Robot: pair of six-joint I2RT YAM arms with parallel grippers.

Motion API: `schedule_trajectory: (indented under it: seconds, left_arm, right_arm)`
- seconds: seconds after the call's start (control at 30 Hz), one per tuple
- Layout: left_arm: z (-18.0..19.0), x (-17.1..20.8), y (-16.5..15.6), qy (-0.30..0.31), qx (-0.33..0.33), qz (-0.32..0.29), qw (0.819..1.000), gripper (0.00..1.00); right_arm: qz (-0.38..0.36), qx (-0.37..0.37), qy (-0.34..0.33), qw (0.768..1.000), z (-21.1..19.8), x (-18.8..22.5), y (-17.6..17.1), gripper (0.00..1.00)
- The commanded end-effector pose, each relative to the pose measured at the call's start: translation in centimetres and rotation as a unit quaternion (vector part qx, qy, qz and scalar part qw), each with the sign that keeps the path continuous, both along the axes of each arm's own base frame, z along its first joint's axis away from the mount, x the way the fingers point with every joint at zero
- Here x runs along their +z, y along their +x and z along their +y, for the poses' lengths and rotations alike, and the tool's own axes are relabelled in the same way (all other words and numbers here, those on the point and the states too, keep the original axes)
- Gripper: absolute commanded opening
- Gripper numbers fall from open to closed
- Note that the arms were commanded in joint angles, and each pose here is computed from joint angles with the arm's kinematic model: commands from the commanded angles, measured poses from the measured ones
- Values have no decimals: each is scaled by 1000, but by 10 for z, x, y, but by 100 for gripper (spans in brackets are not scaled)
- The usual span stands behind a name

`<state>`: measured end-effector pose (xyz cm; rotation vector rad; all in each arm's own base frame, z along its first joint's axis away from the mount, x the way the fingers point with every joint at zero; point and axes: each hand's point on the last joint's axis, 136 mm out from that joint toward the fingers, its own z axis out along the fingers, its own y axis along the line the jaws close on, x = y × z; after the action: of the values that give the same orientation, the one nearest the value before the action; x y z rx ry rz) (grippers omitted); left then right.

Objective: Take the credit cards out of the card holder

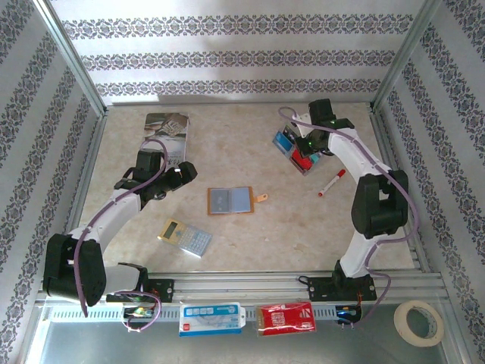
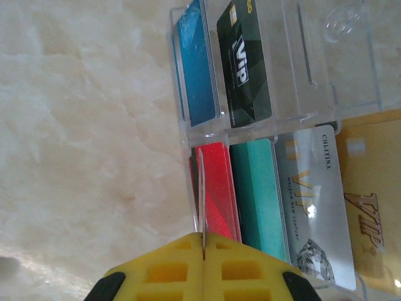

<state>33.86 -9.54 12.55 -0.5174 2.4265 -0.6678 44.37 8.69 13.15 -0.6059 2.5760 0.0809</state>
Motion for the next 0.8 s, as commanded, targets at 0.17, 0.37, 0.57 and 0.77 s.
schedule_trajectory:
  seconds: [0.17,0.37,0.57,0.77]
  left_arm:
    - [-2,10,1,-21,-6,-8,1000,100]
    - [-10,8,-1,-39,-20,1,999,100]
    - [-12,9,-3,-44,-23,1,999,100]
    - [-13,8,-2,-52,-22,0,998,100]
  right_arm:
    - [40,35,-44,998,-8,-21,5,0]
    - [63,48,-54,995,-9,-27,6,0]
    - [67,51,-64,994,-11,-32,10,0]
    - [74,53,-68,994,-11,-38,13,0]
